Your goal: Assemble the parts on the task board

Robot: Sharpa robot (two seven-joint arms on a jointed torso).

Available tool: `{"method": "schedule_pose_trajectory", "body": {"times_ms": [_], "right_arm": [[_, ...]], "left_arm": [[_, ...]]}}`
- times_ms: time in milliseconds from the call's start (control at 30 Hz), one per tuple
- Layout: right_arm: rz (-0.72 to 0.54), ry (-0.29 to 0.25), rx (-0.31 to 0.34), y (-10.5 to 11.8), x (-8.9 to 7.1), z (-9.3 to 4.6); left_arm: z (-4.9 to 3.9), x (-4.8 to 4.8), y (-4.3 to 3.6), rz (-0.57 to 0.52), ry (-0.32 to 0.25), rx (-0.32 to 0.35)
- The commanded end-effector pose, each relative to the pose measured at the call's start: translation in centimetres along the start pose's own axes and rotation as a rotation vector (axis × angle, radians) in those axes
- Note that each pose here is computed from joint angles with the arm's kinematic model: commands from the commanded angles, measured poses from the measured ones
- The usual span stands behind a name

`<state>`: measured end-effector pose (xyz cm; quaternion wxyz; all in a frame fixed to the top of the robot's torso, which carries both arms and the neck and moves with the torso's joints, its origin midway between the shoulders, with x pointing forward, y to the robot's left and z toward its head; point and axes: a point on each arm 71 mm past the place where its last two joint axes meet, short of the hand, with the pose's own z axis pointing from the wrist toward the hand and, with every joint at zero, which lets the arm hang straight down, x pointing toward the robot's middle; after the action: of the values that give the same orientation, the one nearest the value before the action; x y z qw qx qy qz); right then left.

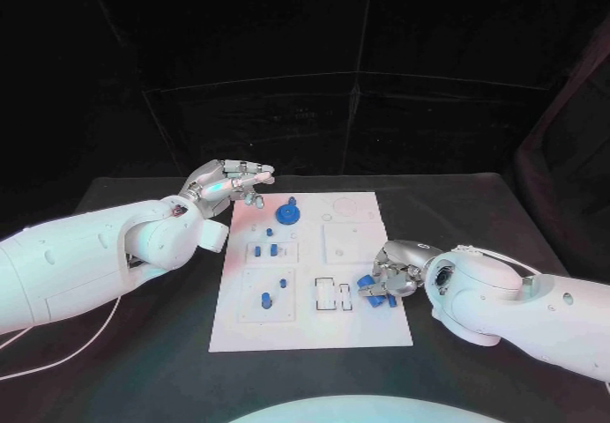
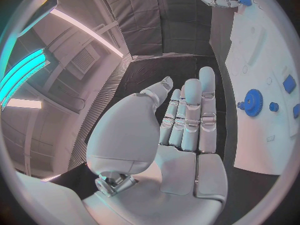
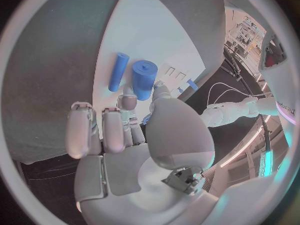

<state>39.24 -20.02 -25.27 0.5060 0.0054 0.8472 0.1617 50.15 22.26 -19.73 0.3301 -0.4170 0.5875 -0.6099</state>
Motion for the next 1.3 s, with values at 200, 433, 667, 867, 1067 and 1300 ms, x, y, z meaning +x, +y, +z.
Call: {"method": "schedule_pose_trajectory", "body": {"times_ms": [200, 433, 667, 867, 1067, 1300], "right_arm": [[-0.024, 0.022, 0.013, 0.0, 0.9, 0.0], [0.04, -0.055, 0.012, 0.0, 0.4, -0.5], [0.143, -0.142, -0.038, 0.9, -0.3, -1.5], [0.185, -0.134, -0.072, 2.3, -0.2, -1.6], [0.192, -0.103, -0.094, 3.6, 0.3, -1.1], [0.172, -0.033, -0.102, 5.1, 1.1, -0.2]], "left_arm": [[-0.03, 0.09, -0.1, -0.008, 0.013, 0.002], [-0.08, 0.02, -0.11, -0.007, 0.012, 0.001], [-0.04, 0.05, -0.08, -0.008, 0.013, 0.001], [0.03, 0.19, -0.04, -0.009, 0.017, 0.001], [0.02, 0.24, -0.03, -0.009, 0.018, 0.001], [0.01, 0.33, -0.04, -0.01, 0.02, 0.0]]}}
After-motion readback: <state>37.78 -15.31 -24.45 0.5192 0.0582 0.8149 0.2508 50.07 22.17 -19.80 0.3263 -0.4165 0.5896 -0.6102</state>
